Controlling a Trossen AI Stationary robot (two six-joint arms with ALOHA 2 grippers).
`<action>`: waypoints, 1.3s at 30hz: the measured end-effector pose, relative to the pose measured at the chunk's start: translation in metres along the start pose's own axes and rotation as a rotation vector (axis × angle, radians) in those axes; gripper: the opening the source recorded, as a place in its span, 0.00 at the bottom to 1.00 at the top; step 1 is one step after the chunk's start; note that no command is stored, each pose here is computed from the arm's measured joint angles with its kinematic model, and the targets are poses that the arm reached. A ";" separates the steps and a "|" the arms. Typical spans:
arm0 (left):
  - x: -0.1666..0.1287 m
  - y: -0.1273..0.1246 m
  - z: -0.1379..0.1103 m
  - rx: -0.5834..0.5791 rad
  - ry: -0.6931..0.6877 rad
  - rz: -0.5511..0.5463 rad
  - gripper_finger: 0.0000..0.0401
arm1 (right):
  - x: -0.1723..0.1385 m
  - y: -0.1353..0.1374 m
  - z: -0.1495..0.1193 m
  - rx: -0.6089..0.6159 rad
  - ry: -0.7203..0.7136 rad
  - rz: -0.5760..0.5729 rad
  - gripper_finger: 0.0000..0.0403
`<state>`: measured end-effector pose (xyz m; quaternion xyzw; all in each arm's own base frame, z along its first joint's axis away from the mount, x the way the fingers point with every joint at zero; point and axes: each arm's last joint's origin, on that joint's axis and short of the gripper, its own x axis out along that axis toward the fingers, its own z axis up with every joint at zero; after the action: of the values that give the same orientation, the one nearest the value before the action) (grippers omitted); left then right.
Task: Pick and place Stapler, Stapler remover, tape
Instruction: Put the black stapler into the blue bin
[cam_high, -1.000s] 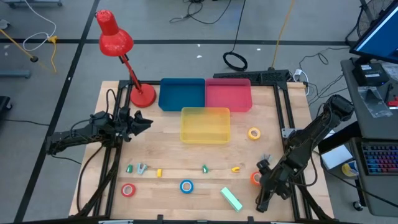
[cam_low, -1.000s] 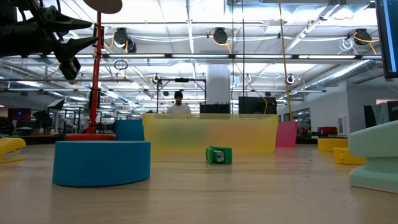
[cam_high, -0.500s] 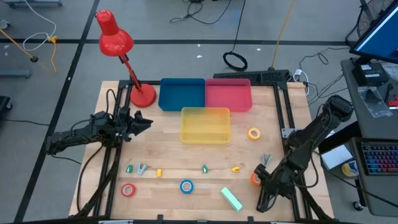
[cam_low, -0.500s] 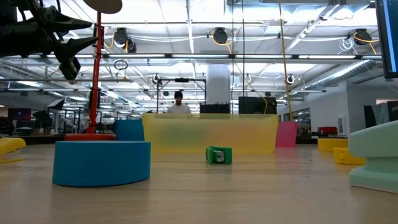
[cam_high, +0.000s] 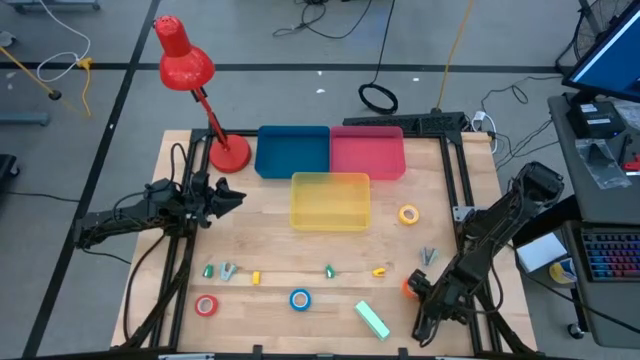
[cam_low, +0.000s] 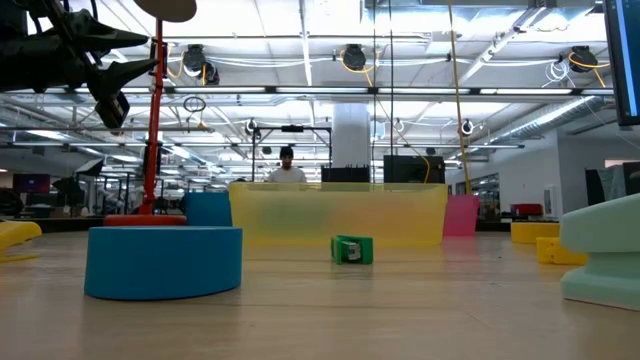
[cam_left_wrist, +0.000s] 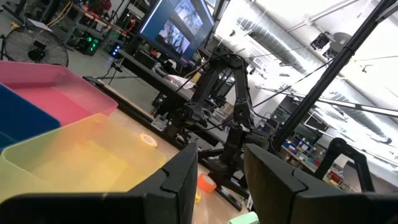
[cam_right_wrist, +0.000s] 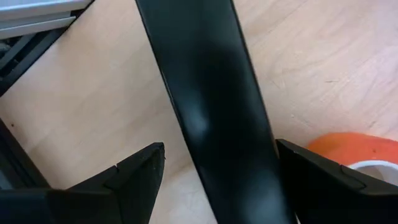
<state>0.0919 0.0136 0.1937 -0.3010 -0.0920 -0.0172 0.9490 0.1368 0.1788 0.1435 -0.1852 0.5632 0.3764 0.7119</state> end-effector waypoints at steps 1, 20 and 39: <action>0.000 0.000 0.000 0.000 0.000 0.000 0.33 | 0.002 -0.001 -0.003 0.019 0.005 0.000 0.73; 0.000 0.000 0.000 -0.010 0.000 0.000 0.33 | 0.010 -0.001 0.005 0.298 -0.185 0.040 0.73; 0.000 0.000 0.000 -0.015 0.000 0.000 0.33 | 0.010 -0.001 0.006 0.341 -0.196 0.047 0.73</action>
<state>0.0919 0.0135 0.1937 -0.3078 -0.0918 -0.0178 0.9468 0.1426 0.1853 0.1361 -0.0113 0.5509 0.3082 0.7755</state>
